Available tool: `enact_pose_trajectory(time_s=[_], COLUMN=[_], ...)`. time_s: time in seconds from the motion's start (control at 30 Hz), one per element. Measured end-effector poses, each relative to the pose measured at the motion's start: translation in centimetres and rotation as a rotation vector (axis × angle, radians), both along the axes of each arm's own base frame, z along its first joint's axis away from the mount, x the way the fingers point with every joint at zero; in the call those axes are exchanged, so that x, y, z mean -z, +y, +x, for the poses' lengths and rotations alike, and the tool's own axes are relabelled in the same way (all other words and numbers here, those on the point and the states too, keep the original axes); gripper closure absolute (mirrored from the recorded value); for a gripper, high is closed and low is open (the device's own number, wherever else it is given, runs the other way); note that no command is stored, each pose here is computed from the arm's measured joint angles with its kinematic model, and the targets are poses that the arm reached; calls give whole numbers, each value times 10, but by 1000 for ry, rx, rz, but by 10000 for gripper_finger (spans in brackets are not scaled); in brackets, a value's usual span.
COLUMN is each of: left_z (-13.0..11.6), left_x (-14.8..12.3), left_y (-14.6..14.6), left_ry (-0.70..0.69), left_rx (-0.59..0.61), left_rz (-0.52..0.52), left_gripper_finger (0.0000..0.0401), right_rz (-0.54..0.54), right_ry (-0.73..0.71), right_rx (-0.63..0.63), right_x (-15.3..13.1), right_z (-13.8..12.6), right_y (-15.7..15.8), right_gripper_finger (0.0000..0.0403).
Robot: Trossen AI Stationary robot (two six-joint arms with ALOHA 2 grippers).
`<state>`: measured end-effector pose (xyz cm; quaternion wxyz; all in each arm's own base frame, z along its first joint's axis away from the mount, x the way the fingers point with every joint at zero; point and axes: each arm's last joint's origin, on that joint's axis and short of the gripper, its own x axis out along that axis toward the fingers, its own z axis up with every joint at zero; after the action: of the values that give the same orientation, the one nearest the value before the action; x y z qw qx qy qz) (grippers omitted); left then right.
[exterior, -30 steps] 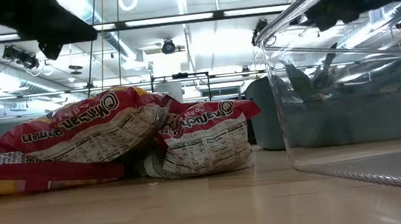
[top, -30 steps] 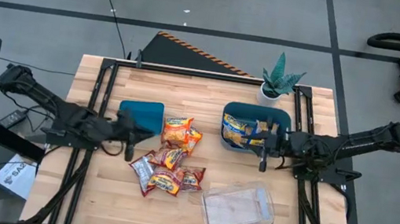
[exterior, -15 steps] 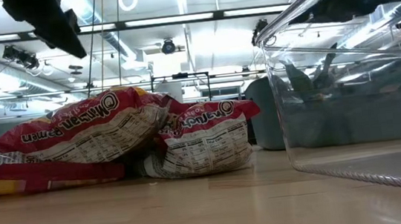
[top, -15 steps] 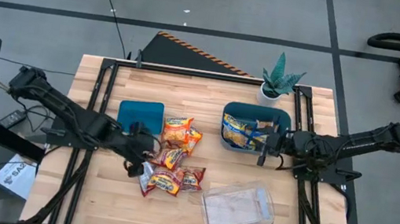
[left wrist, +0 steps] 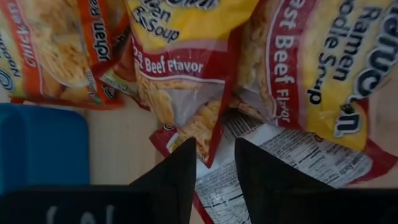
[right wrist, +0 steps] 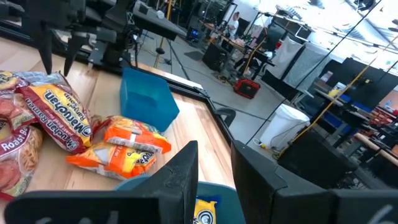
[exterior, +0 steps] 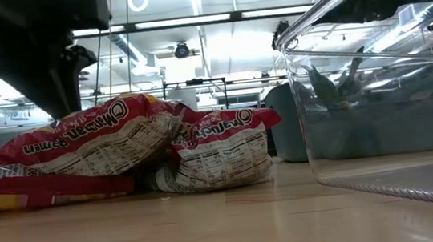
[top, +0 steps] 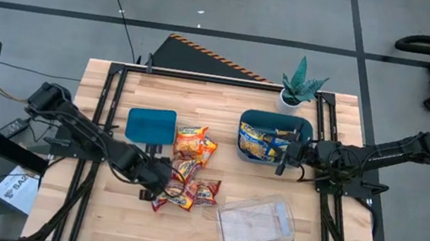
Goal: Sort Maruchan noodles
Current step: Put the red noodle pack into the transparent bin
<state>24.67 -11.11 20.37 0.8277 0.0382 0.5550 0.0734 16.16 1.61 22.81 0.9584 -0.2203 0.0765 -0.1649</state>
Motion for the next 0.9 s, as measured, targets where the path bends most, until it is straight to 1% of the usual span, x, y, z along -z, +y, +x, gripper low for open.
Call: enact_pose_trajectory(time_s=[0.23,0.4,0.73,0.8,0.9], left_z=[6,9,9,9,9], left_x=[19,29,29,29,29], left_y=[-3,-2,-1,0,0], left_ry=[62,92,67,65,64], left_rx=[-22,-35,-81,-83,-77], left_rz=[26,75,99,103,111], left_gripper_finger=[284,284,285,292,324], right_rz=[16,25,35,34,42], right_ry=[-4,-7,-10,-10,-14], right_rx=[-15,-24,-23,-16,-7], right_x=[0,0,0,0,0], right_z=[0,0,0,0,0], right_y=[0,1,1,1,0], right_gripper_finger=[302,302,302,302,302])
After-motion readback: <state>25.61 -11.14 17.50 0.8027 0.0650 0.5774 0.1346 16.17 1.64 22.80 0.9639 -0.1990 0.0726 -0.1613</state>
